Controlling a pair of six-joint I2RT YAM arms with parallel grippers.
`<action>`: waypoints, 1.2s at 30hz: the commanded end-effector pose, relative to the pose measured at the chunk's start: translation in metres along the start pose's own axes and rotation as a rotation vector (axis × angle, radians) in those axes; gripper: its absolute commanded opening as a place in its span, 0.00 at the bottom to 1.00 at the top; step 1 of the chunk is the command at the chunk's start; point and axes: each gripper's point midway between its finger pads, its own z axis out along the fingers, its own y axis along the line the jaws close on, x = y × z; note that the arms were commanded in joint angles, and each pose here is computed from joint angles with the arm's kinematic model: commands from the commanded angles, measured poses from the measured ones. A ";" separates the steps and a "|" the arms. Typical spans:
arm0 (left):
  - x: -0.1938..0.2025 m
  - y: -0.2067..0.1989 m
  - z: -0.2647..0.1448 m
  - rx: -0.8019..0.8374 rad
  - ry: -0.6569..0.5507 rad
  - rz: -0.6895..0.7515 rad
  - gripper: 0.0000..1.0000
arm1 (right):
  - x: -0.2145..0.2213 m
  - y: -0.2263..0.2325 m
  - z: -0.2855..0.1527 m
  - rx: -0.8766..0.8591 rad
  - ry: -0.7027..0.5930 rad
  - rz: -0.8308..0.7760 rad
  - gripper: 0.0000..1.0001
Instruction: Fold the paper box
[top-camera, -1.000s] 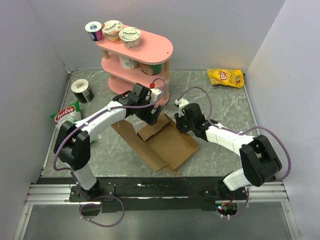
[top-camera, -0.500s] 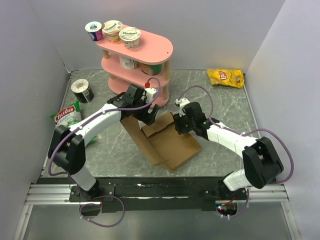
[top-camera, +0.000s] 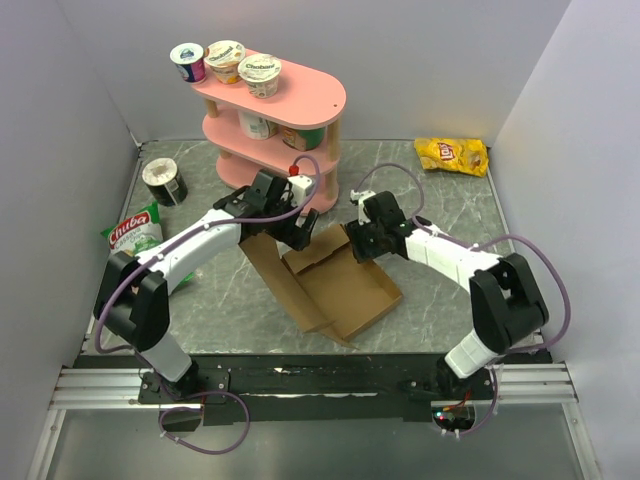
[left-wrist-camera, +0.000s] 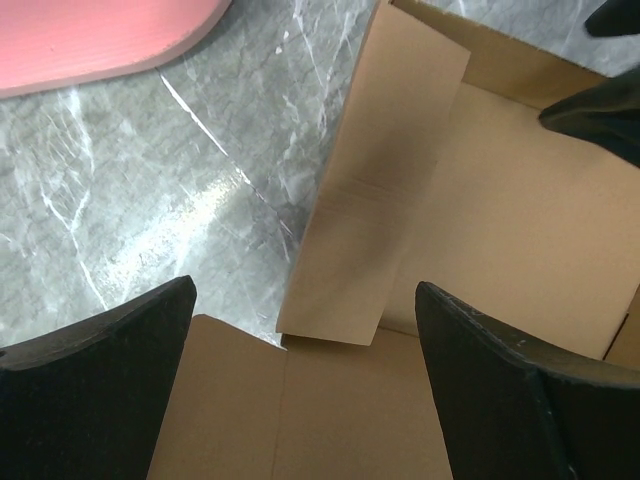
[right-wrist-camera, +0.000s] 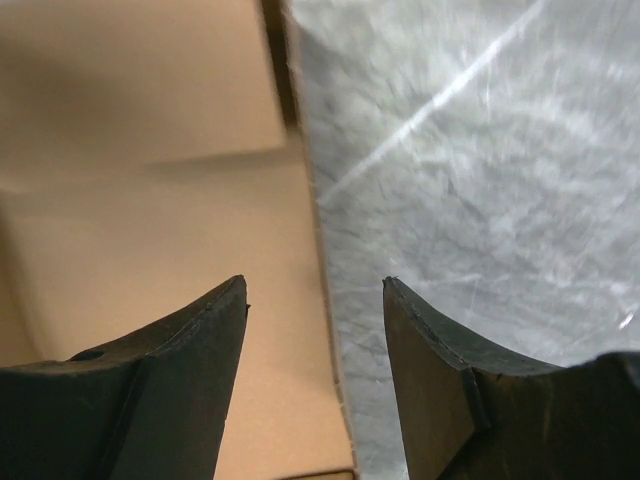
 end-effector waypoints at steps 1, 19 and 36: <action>-0.019 -0.005 -0.017 0.013 -0.085 -0.008 0.98 | 0.006 -0.009 0.004 0.039 0.074 0.022 0.63; -0.036 -0.023 -0.037 0.122 -0.176 0.016 0.99 | -0.015 -0.016 -0.012 0.055 -0.058 -0.079 0.22; -0.044 -0.028 -0.044 0.194 -0.213 -0.010 0.99 | -0.030 -0.009 -0.038 -0.012 -0.099 -0.069 0.53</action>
